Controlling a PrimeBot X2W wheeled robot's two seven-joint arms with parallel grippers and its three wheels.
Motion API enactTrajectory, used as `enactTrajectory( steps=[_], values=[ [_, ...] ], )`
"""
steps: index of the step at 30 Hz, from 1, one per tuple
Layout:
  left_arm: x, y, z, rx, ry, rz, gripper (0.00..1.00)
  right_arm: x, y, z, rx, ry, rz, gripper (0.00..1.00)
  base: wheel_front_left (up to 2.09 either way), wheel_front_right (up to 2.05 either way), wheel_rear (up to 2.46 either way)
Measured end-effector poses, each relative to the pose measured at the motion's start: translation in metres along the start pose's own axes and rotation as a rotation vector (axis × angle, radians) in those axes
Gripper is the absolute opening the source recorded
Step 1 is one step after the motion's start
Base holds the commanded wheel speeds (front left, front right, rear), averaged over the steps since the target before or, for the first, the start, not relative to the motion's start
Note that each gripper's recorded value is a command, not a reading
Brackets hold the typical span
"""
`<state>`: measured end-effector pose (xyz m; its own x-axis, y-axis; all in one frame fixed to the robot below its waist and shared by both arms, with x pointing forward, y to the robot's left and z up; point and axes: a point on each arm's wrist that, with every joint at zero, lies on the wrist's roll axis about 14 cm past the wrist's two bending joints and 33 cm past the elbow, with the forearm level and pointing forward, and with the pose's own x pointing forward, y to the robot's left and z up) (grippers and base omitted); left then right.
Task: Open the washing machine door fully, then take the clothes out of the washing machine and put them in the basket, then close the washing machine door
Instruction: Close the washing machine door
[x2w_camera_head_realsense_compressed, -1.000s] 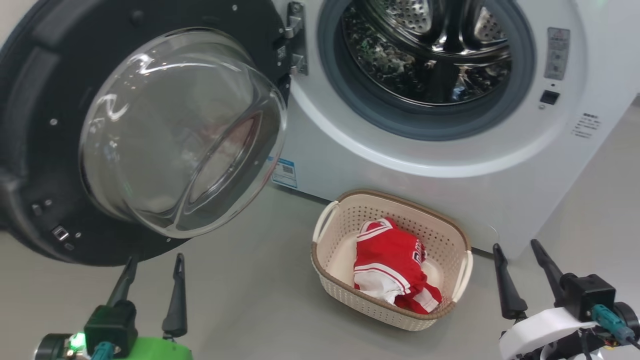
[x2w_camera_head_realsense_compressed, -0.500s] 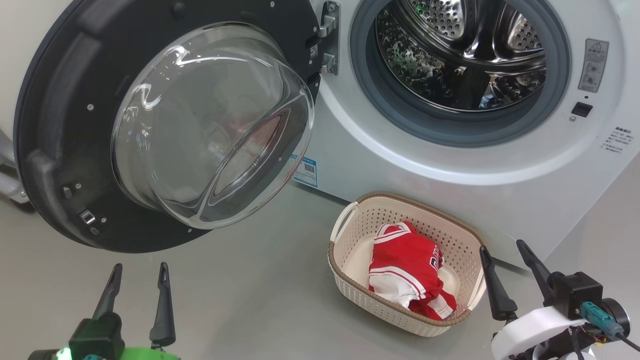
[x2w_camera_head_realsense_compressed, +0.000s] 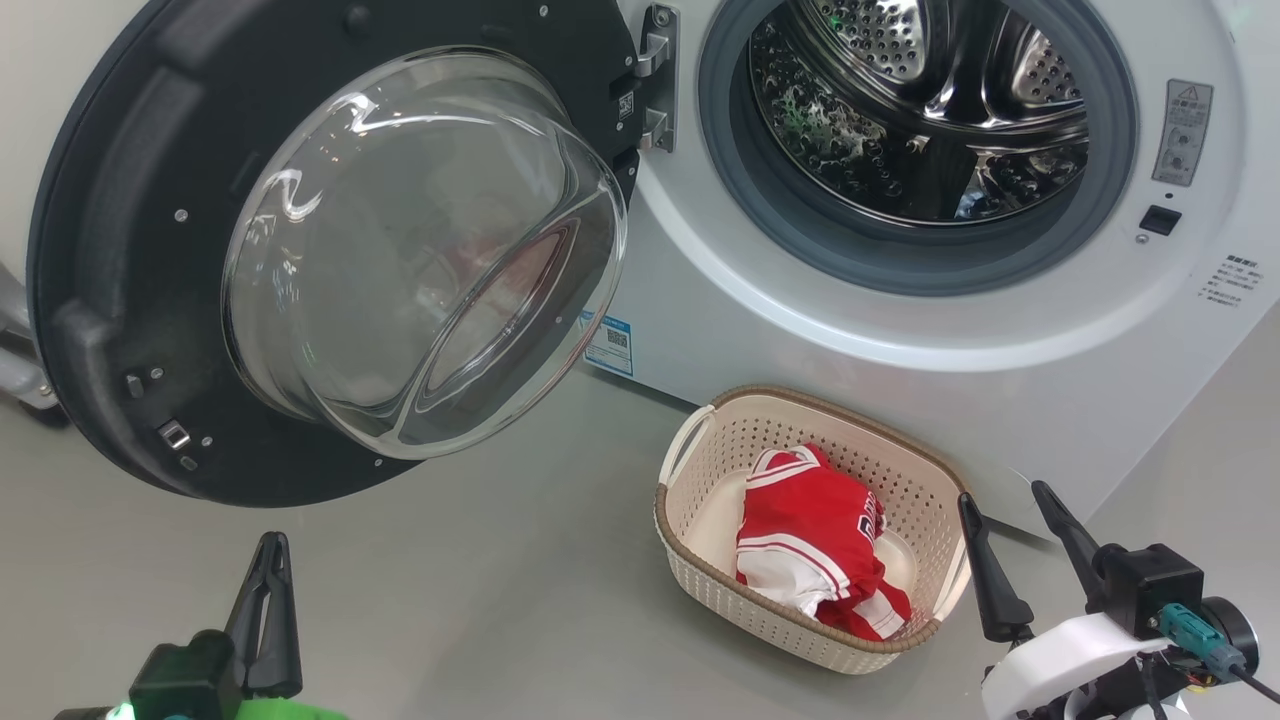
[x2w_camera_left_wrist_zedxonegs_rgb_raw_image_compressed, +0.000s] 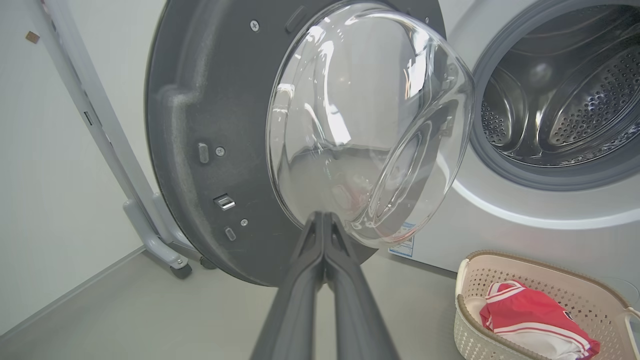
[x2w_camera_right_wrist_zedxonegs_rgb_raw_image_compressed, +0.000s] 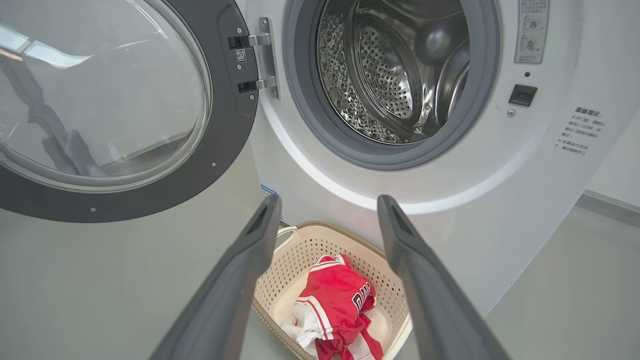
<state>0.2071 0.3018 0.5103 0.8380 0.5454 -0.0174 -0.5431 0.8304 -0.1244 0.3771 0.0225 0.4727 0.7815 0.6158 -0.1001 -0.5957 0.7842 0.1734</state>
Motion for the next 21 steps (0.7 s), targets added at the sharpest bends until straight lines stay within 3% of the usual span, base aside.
enactTrajectory(
  steps=[5, 9, 12, 13, 16, 21],
  values=[
    [0.000, -0.001, 0.003, -0.025, -0.011, 0.003, 0.00, 0.000, 0.000, -0.001, 0.001, 0.002, 0.000, 1.00, 0.00, 0.00, 0.00],
    [0.002, -0.007, 0.017, -0.163, -0.063, -0.014, 0.00, 0.001, 0.000, -0.001, 0.003, 0.004, 0.001, 1.00, 0.00, 0.00, 0.00],
    [0.002, -0.016, 0.032, -0.343, -0.109, -0.064, 0.00, 0.002, 0.000, -0.002, 0.004, 0.006, 0.002, 1.00, 0.00, 0.00, 0.00],
    [0.002, -0.021, 0.042, -0.492, -0.136, -0.104, 0.00, 0.004, 0.000, 0.000, 0.003, 0.002, 0.005, 1.00, 0.00, 0.00, 0.00],
    [0.000, -0.027, 0.061, -0.709, -0.191, -0.177, 0.00, 0.005, 0.000, 0.000, 0.003, 0.002, 0.006, 1.00, 0.00, 0.00, 0.00],
    [-0.006, -0.040, 0.092, -1.001, -0.292, -0.249, 0.00, 0.005, 0.000, -0.001, 0.004, 0.004, 0.007, 1.00, 0.00, 0.00, 0.00]
  ],
)
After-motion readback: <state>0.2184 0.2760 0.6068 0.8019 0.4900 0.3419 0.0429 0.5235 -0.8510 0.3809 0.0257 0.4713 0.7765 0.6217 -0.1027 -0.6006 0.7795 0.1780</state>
